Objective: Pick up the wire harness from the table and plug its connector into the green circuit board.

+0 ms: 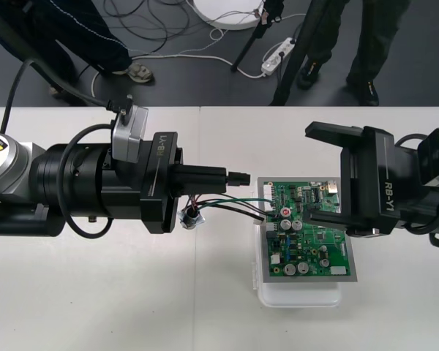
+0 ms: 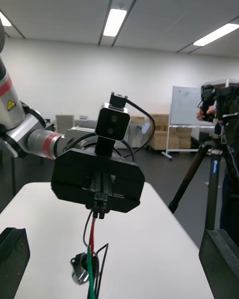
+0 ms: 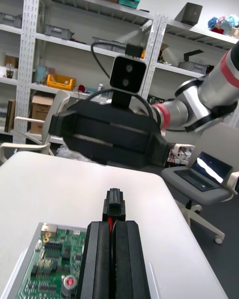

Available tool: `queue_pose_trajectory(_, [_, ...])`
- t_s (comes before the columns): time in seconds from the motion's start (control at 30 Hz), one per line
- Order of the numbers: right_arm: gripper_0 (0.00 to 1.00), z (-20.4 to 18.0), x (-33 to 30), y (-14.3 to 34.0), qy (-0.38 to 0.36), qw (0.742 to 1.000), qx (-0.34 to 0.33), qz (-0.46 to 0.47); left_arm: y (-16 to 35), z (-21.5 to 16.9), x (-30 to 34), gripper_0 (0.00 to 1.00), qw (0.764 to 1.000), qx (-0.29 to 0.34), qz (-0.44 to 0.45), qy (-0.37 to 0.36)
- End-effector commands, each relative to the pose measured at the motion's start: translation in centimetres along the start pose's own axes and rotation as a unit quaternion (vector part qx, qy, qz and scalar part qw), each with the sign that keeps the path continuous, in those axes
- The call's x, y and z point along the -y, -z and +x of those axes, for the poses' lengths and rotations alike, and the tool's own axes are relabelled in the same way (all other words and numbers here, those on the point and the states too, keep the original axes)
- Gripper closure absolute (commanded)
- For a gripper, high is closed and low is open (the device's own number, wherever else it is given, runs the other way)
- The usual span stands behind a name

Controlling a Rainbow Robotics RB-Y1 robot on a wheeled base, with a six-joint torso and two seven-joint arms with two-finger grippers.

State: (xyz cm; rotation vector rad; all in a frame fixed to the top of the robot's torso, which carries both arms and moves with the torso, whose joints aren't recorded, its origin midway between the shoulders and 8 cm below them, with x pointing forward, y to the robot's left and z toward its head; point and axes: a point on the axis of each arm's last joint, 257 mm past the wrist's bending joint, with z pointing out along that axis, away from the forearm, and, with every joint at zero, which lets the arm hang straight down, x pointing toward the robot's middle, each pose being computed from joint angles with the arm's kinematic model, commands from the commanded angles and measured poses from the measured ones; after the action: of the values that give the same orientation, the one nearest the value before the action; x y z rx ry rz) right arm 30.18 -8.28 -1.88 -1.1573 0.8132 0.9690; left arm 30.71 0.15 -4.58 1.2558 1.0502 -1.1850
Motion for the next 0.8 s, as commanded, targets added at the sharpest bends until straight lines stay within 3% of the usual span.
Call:
queue_pose_trajectory(0.03, [0.0, -0.5, 0.7, 2.3, 0.012, 0.997, -0.067, -0.025, 1.3, 0.8, 1.5, 1.0, 0.999, 0.018, 0.035, -0.023])
queue_pose_trajectory(0.43, [0.0, 3.1, -0.4, 6.5, -0.071, 0.972, -0.216, -0.053, 3.9, 5.6, 0.6, 1.0, 0.999, 0.013, 0.042, -0.029])
queue_pose_trajectory(0.8, [0.0, 7.6, -0.8, 10.1, -0.091, 0.921, -0.376, -0.044, 5.6, 10.7, 0.2, 1.0, 0.998, -0.017, 0.039, -0.035])
